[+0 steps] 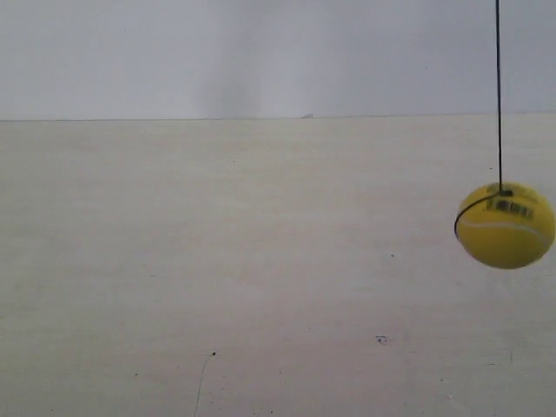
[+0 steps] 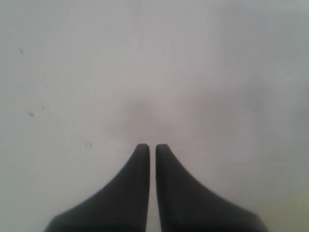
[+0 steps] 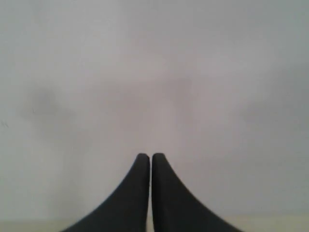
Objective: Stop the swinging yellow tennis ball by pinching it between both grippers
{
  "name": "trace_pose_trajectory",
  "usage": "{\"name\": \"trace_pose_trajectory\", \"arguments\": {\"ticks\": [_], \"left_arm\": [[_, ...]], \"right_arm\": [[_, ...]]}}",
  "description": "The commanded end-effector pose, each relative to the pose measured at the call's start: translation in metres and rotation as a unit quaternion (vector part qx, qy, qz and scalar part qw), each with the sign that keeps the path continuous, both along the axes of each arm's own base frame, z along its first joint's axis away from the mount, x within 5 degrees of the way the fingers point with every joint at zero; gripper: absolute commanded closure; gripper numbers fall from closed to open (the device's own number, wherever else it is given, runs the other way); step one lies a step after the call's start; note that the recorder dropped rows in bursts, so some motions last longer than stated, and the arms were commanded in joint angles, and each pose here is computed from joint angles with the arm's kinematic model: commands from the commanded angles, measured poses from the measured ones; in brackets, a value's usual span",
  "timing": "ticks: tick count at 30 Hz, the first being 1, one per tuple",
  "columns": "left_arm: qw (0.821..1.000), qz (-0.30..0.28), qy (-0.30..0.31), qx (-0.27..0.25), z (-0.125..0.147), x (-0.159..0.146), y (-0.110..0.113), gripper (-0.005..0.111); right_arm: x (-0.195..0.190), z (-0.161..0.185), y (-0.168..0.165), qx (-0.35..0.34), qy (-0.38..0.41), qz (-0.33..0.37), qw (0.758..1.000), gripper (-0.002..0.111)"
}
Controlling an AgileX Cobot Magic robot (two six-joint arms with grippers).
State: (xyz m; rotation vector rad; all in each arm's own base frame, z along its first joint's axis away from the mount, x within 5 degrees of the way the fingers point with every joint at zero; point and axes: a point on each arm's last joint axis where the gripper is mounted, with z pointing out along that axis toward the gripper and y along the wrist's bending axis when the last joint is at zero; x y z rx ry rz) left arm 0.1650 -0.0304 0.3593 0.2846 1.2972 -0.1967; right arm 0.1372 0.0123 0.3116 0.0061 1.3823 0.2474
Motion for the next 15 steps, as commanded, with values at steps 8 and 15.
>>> {"name": "trace_pose_trajectory", "arguments": {"ticks": [8,15], "left_arm": [[0.961,-0.071,0.198,0.179,-0.086,0.064,-0.013,0.102],[0.909,-0.209,0.265,0.246,-0.123,0.063,-0.029,0.102]], "right_arm": [[0.054,-0.067,0.007,-0.116,0.208,0.044,0.970,0.108],[0.058,-0.099,0.041,-0.206,0.219,0.262,0.917,0.108]]}}
